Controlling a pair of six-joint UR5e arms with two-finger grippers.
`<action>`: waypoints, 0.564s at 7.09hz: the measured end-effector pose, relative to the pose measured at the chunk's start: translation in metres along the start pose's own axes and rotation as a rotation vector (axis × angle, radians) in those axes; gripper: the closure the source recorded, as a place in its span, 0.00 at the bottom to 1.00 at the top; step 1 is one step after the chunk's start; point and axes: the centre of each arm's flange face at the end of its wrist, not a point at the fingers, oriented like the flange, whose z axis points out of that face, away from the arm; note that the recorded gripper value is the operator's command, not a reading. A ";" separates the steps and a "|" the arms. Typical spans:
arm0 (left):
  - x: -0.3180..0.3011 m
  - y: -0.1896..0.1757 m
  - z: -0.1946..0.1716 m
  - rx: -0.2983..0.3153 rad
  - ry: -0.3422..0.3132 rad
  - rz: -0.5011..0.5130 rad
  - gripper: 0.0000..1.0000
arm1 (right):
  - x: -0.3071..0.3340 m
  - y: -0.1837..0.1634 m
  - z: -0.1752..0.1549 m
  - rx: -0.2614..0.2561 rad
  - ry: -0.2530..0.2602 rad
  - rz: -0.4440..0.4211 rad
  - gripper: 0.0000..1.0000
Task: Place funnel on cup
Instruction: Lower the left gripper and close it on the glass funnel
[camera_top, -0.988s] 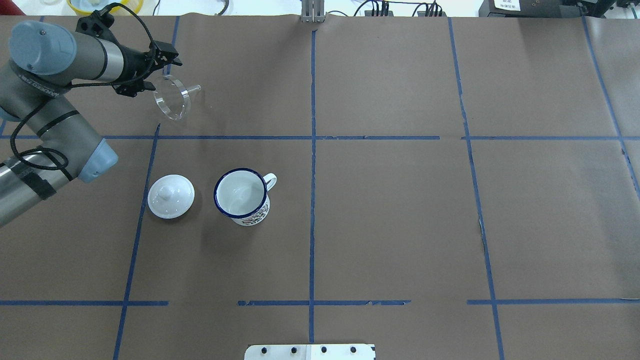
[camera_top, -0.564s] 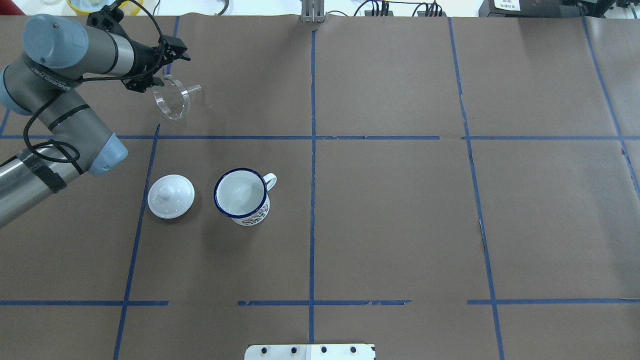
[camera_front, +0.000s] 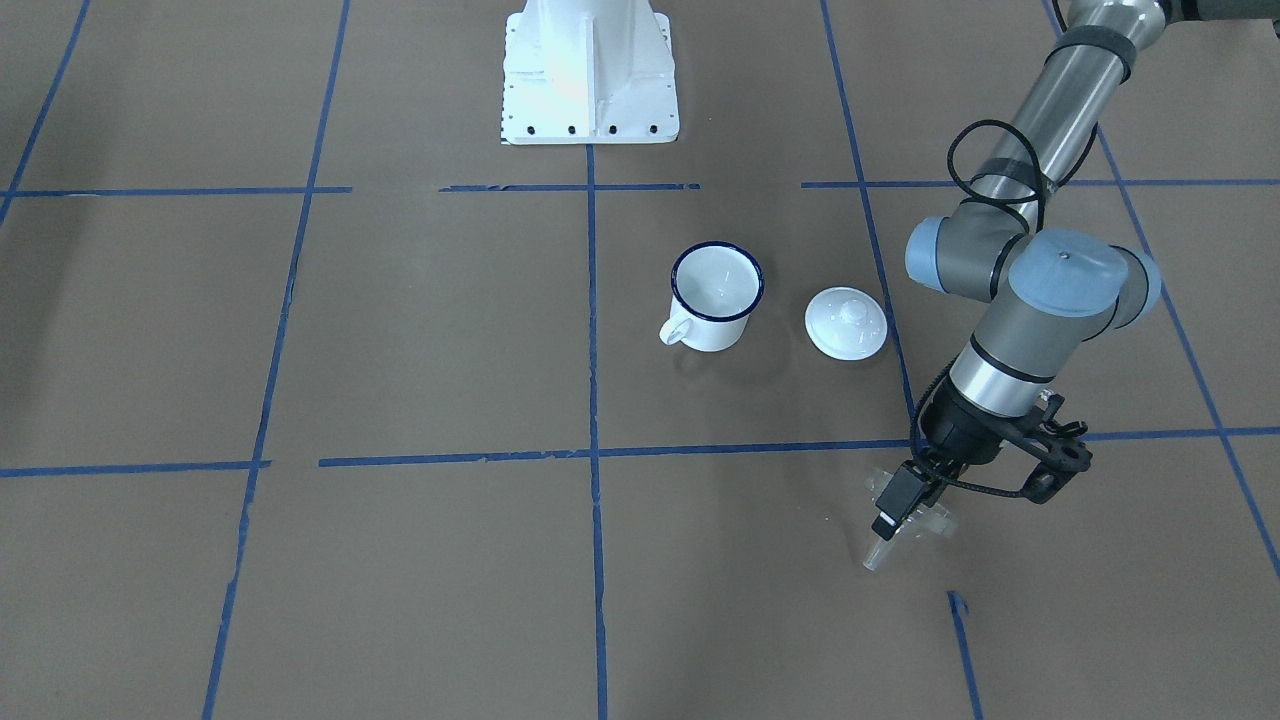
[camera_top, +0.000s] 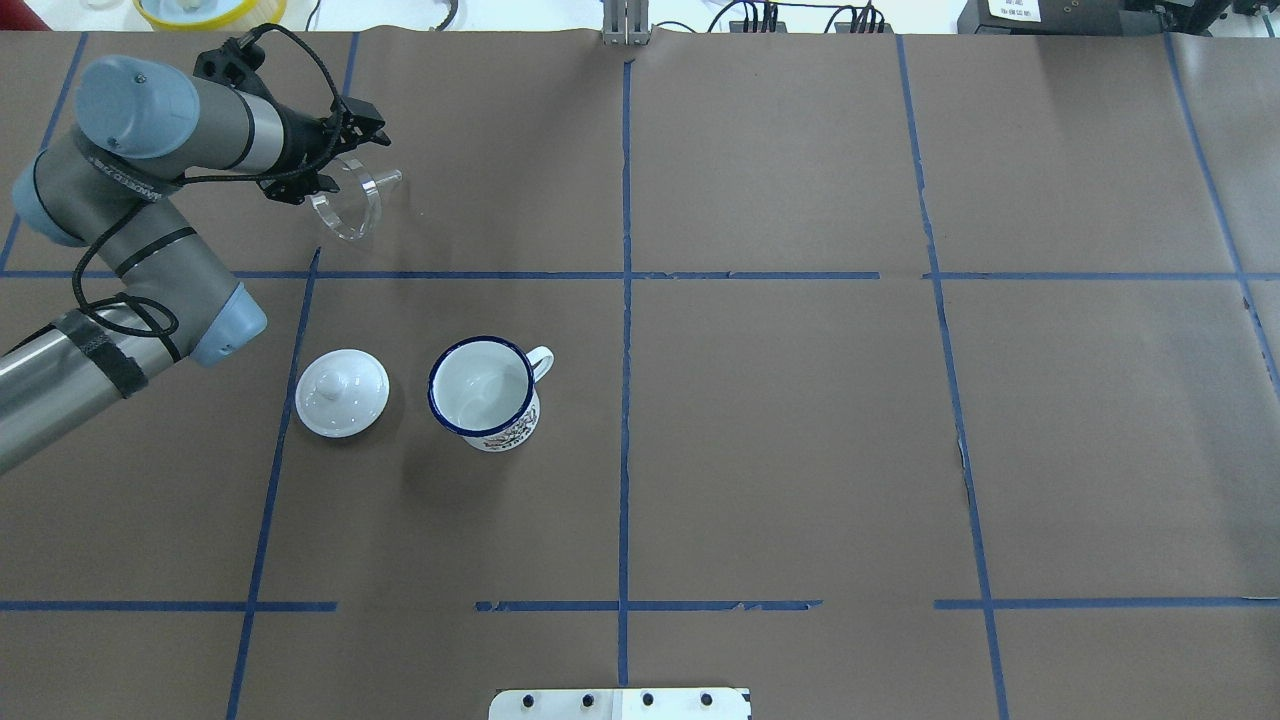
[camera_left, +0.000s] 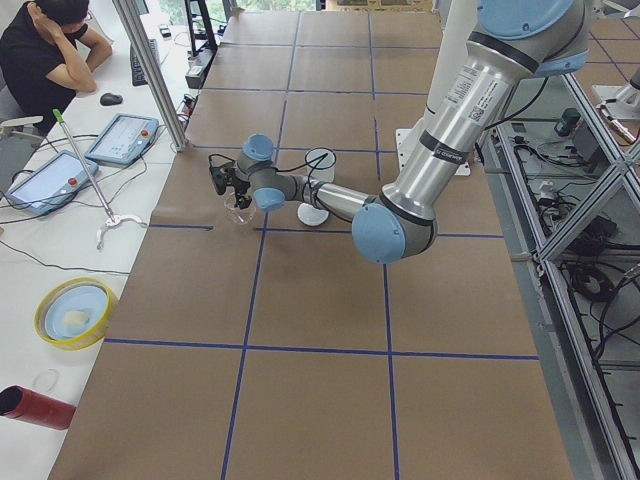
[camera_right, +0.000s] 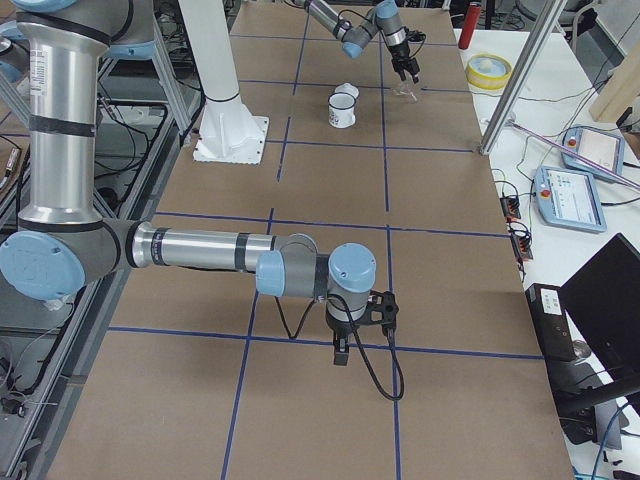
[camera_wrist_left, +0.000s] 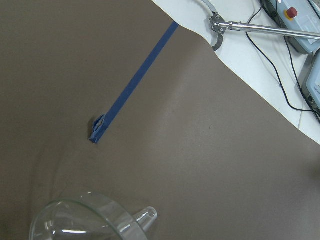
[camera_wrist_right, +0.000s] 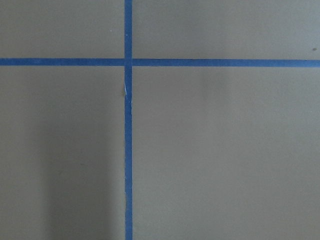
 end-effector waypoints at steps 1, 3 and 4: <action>0.001 0.001 0.001 -0.002 0.001 0.001 0.56 | 0.000 0.000 0.000 0.000 0.000 0.000 0.00; 0.001 0.002 0.001 -0.004 0.002 0.002 0.95 | 0.000 0.000 0.000 0.000 0.000 0.000 0.00; 0.002 0.002 0.000 -0.004 0.004 0.003 1.00 | 0.000 0.000 0.000 0.000 0.000 0.000 0.00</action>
